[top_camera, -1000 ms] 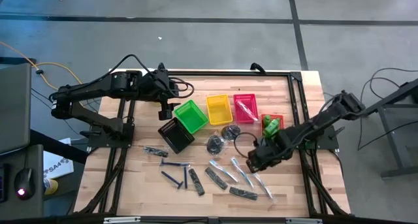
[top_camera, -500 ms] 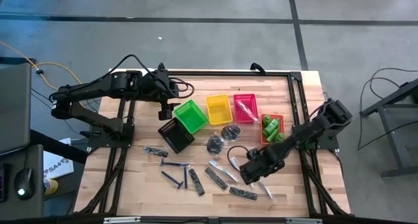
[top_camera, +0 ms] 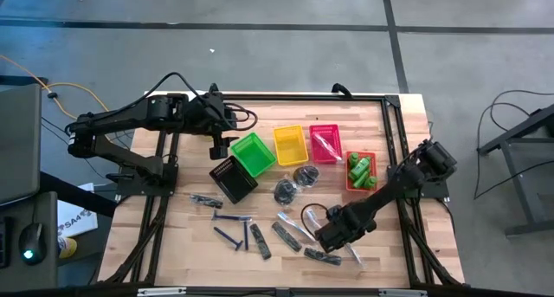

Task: Pick & Place Travel size toiletries
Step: Put the blue toothbrush into the red bin

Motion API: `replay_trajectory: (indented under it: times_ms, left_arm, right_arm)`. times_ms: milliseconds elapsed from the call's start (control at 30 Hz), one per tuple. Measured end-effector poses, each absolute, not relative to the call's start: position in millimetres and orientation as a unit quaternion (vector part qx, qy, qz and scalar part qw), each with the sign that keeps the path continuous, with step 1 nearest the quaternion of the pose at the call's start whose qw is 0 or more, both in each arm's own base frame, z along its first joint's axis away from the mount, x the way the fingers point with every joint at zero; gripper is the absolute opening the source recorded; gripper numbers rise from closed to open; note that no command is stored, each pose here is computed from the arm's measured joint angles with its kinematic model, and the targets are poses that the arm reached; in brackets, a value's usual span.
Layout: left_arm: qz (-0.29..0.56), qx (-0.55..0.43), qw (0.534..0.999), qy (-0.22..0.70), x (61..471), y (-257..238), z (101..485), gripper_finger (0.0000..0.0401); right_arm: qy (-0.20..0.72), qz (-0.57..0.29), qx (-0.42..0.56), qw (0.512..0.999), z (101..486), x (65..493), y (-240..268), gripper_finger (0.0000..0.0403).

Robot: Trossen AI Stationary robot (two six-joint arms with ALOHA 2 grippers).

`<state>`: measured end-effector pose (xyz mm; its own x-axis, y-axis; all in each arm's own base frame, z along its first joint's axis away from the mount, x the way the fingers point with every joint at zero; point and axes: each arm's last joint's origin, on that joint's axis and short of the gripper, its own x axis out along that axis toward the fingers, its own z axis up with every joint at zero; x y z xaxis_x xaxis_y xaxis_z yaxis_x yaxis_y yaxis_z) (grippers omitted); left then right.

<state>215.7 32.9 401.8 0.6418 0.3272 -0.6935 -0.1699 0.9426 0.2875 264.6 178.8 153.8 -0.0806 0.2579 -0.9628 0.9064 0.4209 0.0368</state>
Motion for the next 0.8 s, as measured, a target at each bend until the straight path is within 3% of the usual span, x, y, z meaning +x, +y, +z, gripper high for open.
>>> replay_trajectory:
  times_ms: [467, 800]
  left_arm:
    - [0.135, 0.104, 0.900, 0.401, 215.8, 32.9, 401.8, 0.0260]
    - [0.134, 0.107, 0.900, 0.401, 215.8, 32.9, 401.8, 0.0260]
  right_arm:
    - [0.668, -0.327, 0.431, 0.512, 135.7, 266.8, 185.5, 0.0182]
    - [0.668, -0.327, 0.431, 0.511, 135.4, 267.0, 185.1, 0.0051]
